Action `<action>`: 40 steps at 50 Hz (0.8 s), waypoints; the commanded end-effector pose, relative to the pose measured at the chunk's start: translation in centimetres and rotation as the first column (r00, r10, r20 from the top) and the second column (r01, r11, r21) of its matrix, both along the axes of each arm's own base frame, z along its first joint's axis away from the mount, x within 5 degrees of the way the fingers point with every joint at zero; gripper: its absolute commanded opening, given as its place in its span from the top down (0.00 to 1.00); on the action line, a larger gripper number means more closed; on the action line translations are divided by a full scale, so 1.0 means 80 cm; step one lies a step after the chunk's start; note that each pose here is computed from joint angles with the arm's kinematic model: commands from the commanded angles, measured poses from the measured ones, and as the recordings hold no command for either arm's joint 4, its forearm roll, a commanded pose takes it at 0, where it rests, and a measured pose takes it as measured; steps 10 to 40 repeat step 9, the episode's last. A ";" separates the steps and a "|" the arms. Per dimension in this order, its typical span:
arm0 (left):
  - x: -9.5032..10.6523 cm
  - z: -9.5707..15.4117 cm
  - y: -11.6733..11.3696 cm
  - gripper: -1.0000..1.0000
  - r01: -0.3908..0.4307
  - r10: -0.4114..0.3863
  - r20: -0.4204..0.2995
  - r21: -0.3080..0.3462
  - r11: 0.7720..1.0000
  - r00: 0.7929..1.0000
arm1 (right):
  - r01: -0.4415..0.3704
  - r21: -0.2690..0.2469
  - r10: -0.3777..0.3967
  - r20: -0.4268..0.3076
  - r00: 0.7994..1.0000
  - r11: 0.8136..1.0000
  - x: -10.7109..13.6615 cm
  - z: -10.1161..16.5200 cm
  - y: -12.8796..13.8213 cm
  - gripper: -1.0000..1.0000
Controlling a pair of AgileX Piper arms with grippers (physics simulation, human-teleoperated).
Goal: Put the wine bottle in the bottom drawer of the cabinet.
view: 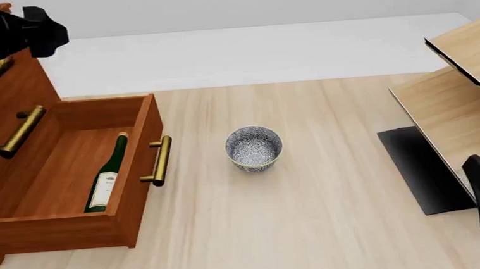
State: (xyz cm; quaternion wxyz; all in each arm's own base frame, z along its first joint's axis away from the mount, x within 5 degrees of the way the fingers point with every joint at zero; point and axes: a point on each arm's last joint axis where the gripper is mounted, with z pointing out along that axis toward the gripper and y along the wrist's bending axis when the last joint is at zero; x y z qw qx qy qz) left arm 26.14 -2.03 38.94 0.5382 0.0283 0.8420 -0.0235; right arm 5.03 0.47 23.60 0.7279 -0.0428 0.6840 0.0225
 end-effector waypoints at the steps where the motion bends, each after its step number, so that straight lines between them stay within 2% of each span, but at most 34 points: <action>1: -0.058 0.053 0.005 0.00 0.001 -0.001 0.082 0.001 1.000 0.997 | -0.002 -0.005 0.002 0.018 1.000 1.000 -0.003 0.012 0.000 0.00; 7: -0.080 0.072 0.006 0.00 0.008 -0.009 0.111 0.011 1.000 0.994 | -0.009 -0.005 0.009 0.030 1.000 1.000 -0.004 0.017 0.000 0.00; 9: -0.085 0.078 0.010 0.00 -0.013 0.014 0.121 -0.008 1.000 0.993 | -0.008 -0.005 0.008 0.032 0.999 1.000 -0.004 0.017 0.000 0.00; 40: -0.085 0.078 0.010 0.00 -0.013 0.014 0.121 -0.008 1.000 0.993 | -0.008 -0.005 0.008 0.032 0.999 1.000 -0.004 0.017 0.000 0.00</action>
